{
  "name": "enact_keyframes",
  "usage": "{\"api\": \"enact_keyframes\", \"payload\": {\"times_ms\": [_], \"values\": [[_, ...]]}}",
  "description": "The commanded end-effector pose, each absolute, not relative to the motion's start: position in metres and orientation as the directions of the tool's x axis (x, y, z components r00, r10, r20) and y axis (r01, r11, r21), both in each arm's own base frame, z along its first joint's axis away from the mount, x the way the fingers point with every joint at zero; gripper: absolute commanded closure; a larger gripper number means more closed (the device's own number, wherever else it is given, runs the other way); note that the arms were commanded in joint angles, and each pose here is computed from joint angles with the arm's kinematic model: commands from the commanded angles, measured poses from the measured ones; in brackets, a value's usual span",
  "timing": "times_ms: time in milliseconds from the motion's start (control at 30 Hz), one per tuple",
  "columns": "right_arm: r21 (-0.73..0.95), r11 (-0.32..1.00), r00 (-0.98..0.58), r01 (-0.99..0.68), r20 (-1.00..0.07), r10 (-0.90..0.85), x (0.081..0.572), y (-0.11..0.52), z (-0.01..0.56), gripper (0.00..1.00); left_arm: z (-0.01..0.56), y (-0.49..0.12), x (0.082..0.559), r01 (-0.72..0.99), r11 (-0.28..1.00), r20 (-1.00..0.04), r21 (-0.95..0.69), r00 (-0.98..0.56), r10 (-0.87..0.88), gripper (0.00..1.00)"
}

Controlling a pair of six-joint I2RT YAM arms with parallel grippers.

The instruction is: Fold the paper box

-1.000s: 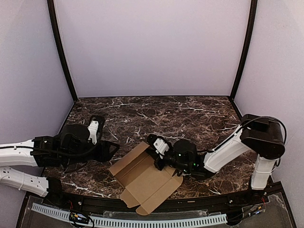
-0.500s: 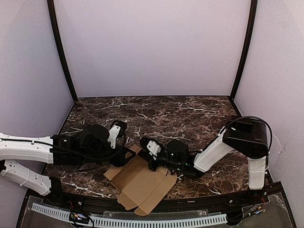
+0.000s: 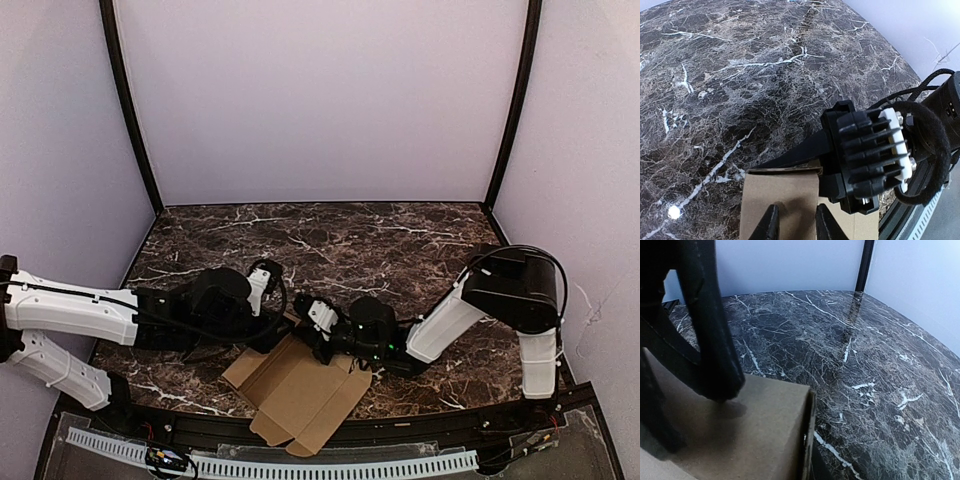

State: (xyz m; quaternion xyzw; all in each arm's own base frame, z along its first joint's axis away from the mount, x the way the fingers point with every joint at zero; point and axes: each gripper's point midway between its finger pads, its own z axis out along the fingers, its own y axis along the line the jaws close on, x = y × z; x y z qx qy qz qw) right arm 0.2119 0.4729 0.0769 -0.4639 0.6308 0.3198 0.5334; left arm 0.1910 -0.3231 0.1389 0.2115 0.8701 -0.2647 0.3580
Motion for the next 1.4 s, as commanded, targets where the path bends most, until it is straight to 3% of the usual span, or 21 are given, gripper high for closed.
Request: {"api": "enact_keyframes", "payload": {"times_ms": [0,100,233,1367], "values": [[-0.081,0.339,0.002,-0.937,-0.974,-0.228,0.207,0.472,0.077,0.84,0.135,-0.324,0.196,0.555,0.776,-0.751,-0.299,-0.639,0.168,0.77],[-0.085,0.34,0.002,-0.937,-0.972,-0.237,0.207,0.47,0.077,0.76,0.132,-0.326,0.197,0.552,0.778,-0.748,-0.299,-0.642,0.168,0.79],[-0.093,0.333,0.006,-0.938,-0.968,-0.252,0.203,0.466,0.076,0.74,0.128,-0.329,0.197,0.551,0.778,-0.741,-0.303,-0.649,0.171,0.81],[-0.116,0.438,-0.046,-0.892,-0.939,-0.342,0.199,0.429,0.053,0.72,0.105,-0.354,0.197,0.55,0.763,-0.689,-0.339,-0.698,0.197,0.89]]}}
